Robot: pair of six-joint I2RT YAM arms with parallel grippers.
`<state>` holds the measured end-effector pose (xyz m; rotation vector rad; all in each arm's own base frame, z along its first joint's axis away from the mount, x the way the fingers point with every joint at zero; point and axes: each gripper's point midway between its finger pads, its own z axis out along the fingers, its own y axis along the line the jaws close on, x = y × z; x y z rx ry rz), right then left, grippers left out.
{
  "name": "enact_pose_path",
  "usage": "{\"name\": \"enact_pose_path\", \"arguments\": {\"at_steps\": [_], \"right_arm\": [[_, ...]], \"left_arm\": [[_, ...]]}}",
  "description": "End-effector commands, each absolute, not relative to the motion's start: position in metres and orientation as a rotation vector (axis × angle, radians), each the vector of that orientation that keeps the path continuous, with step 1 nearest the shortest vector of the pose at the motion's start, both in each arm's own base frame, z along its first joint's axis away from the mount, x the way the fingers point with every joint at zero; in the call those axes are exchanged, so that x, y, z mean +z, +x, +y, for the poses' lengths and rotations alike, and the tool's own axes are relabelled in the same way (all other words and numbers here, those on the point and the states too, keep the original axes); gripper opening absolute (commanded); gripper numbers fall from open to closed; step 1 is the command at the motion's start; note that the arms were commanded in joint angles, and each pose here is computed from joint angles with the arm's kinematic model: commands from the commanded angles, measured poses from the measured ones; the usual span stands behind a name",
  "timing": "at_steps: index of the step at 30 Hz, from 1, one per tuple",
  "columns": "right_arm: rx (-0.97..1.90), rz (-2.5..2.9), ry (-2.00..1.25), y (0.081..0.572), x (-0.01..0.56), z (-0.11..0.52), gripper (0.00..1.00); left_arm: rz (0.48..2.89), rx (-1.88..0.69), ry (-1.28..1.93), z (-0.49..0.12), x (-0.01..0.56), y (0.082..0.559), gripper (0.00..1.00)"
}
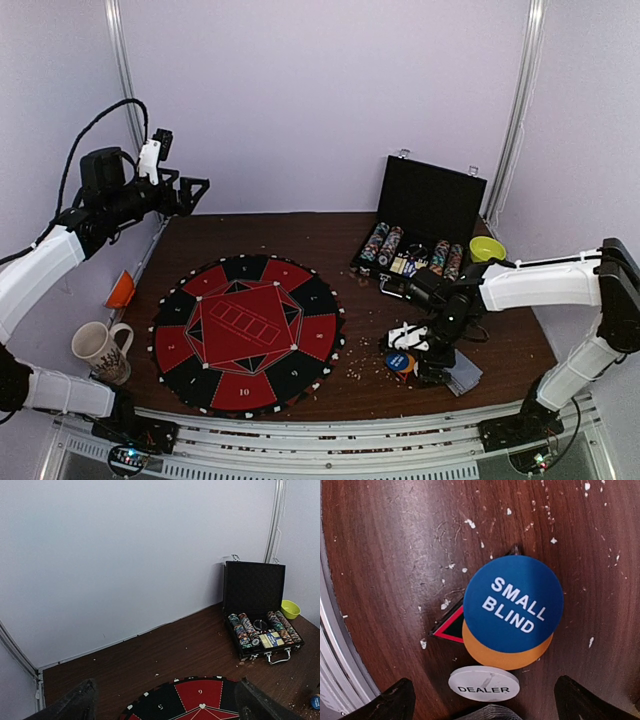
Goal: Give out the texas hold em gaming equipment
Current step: Pick up the dealer button from the center of the board.
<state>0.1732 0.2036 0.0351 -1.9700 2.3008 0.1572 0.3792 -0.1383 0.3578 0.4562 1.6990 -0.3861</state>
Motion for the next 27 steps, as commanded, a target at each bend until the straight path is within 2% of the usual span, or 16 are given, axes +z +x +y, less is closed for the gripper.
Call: {"name": "enact_pose_path", "arguments": {"at_steps": [1, 7, 11, 15, 22, 27], "right_arm": [[0.131, 2.348, -1.947, 0.172, 0.023, 0.201, 1.00], [0.128, 2.334, -1.912, 0.174, 0.016, 0.201, 0.96], [0.142, 2.356, -1.927, 0.171, 0.012, 0.201, 0.78], [0.145, 2.360, -1.939, 0.170, 0.012, 0.200, 0.69], [0.071, 2.373, -1.924, 0.176, 0.008, 0.195, 0.67], [0.086, 2.394, -1.933, 0.174, 0.007, 0.195, 0.56]], "left_arm": [[1.674, -0.378, 0.506, -0.144, 0.358, 0.379, 0.98], [1.672, -0.352, 0.511, -0.142, 0.357, 0.379, 0.98], [1.673, -0.342, 0.515, -0.141, 0.356, 0.379, 0.98], [1.671, -0.333, 0.526, -0.141, 0.354, 0.379, 0.98], [1.668, -0.321, 0.535, -0.140, 0.354, 0.379, 0.98], [1.654, -0.313, 0.542, -0.140, 0.359, 0.376, 0.98]]}}
